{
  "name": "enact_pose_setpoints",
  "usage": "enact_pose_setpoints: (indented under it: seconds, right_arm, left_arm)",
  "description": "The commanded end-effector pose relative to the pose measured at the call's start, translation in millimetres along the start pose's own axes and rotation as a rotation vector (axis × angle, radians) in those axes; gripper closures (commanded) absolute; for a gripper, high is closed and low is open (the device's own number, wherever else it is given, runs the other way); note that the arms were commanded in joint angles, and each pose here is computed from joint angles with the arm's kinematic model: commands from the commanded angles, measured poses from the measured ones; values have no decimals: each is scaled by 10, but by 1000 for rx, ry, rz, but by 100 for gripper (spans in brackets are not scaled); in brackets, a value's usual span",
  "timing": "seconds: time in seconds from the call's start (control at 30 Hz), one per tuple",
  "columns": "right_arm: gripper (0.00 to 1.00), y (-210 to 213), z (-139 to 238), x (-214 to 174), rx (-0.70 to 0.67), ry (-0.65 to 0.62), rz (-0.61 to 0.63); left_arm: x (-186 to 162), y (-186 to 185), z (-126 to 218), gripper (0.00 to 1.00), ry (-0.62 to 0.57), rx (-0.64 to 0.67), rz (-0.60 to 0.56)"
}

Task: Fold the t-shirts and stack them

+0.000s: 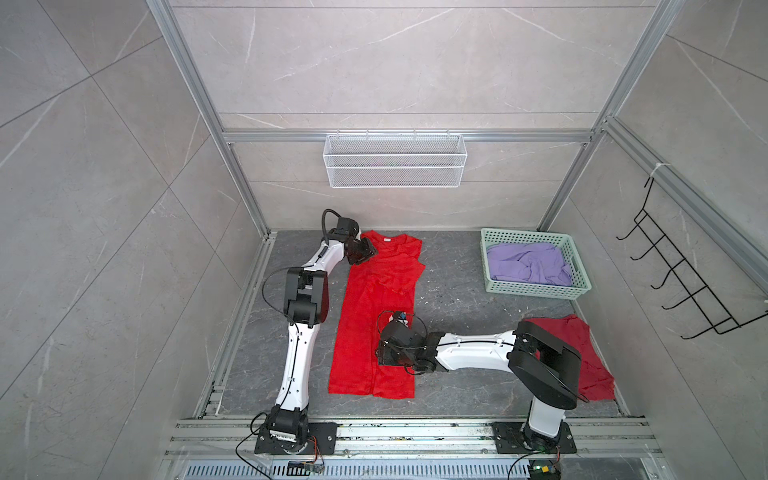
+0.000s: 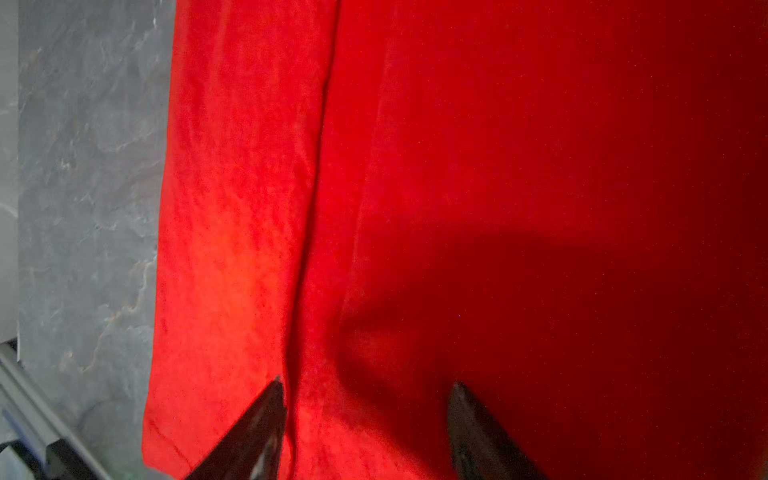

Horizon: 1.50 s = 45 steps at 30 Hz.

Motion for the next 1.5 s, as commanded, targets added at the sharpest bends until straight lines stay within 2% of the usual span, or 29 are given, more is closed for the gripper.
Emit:
enact_pose_setpoints:
  seconds: [0.0,0.13,0.2,0.33,0.43,0.5,0.67,0.9,1.0,1.17,1.33,1.47]
  right_arm:
    - [36,30,146,11,-36,27,63]
    - [34,41,535,351,-104,-115,123]
    - [33,14,723,546,-123,-187,129]
    - [33,-209,932,906,-147,-259,63]
    - [33,-468,966,1132,-197,-281,7]
    - [33,-705,936,1282,-240,-280,-53]
    - [32,-1131,843,1707,-223,-299,-180]
    - [33,-1591,568,2219,-187,-299,-330]
    - [34,-1690,414,2372,-190,-295,-350]
    - [39,-1800,132,2527,-240,-262,-349]
    - [46,-1913,-89,2654,-295,-240,-348]
    - [53,-2047,-117,2675,-397,-230,-376]
  left_arm:
    - [-23,-175,164,52,26,-40,-47]
    - [45,-405,517,52,-37,-71,-102]
    - [86,-600,803,51,-81,-94,-136]
    - [40,-802,1227,51,-132,-103,-159]
    - [-143,-787,1440,51,-135,-76,-142]
    - [-326,-697,1531,51,-121,-47,-118]
    - [-828,-486,1707,52,-102,-2,-58]
    - [-1639,-370,1845,52,-33,51,-74]
    - [-1964,-217,1922,52,-23,140,-67]
    - [-2383,-32,2057,52,-25,161,5]
    - [-2621,41,2179,52,-41,150,43]
    - [-2716,110,2226,52,-47,160,60]
Point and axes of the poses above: each gripper's point midway between its finger pads, its own z axis back along the fingers, its own y axis along the line the jaws close on, x = y × z, the point moved 3 cm from there along z, back along the fingers
